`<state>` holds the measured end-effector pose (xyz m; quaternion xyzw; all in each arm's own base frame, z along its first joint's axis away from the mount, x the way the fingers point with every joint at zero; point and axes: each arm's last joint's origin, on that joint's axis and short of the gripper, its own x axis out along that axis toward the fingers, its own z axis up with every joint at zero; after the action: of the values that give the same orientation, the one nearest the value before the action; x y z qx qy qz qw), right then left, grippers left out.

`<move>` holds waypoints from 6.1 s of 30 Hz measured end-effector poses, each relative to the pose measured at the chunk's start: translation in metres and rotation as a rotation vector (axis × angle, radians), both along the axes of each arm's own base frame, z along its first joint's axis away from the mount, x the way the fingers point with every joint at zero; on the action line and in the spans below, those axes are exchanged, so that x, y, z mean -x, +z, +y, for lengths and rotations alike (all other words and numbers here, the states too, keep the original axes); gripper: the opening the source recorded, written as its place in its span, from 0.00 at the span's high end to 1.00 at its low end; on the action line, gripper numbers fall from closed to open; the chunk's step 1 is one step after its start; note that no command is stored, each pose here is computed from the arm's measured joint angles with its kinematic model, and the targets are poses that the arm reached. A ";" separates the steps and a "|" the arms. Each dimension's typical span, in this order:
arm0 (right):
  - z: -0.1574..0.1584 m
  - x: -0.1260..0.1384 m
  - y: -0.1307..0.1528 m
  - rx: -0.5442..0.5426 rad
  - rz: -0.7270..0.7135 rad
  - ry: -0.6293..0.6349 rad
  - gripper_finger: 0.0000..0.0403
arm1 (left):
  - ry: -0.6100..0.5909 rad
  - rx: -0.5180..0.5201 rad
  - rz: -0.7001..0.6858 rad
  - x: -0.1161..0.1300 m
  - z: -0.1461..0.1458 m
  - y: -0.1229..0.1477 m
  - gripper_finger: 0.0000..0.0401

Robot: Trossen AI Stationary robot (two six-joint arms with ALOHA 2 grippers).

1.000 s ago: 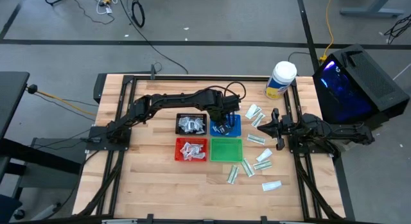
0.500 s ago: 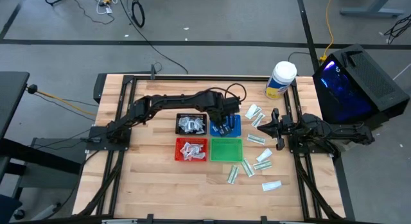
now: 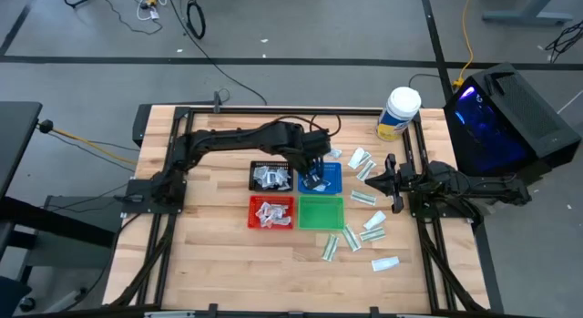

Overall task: Pick & Place First Aid Supplies
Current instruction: Put the blue alcohol pad into the blue bin

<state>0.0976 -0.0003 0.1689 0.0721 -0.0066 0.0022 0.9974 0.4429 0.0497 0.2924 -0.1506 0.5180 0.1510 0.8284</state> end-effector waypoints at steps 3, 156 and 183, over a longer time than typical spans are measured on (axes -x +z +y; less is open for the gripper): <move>0.000 0.000 0.000 0.000 -0.001 0.000 0.96 | 0.003 -0.010 -0.058 0.008 0.000 0.000 0.99; 0.000 -0.001 -0.001 0.000 0.012 0.008 0.96 | -0.638 -0.284 -1.032 0.325 -0.058 -0.135 0.99; 0.000 -0.001 -0.001 0.000 0.012 0.007 0.96 | -0.541 -0.381 -1.014 0.337 -0.054 -0.134 0.99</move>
<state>0.0983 0.0000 0.1679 0.0722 -0.0002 0.0054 0.9974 0.1063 -0.0046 0.1584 0.0842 0.0426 -0.0655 0.9934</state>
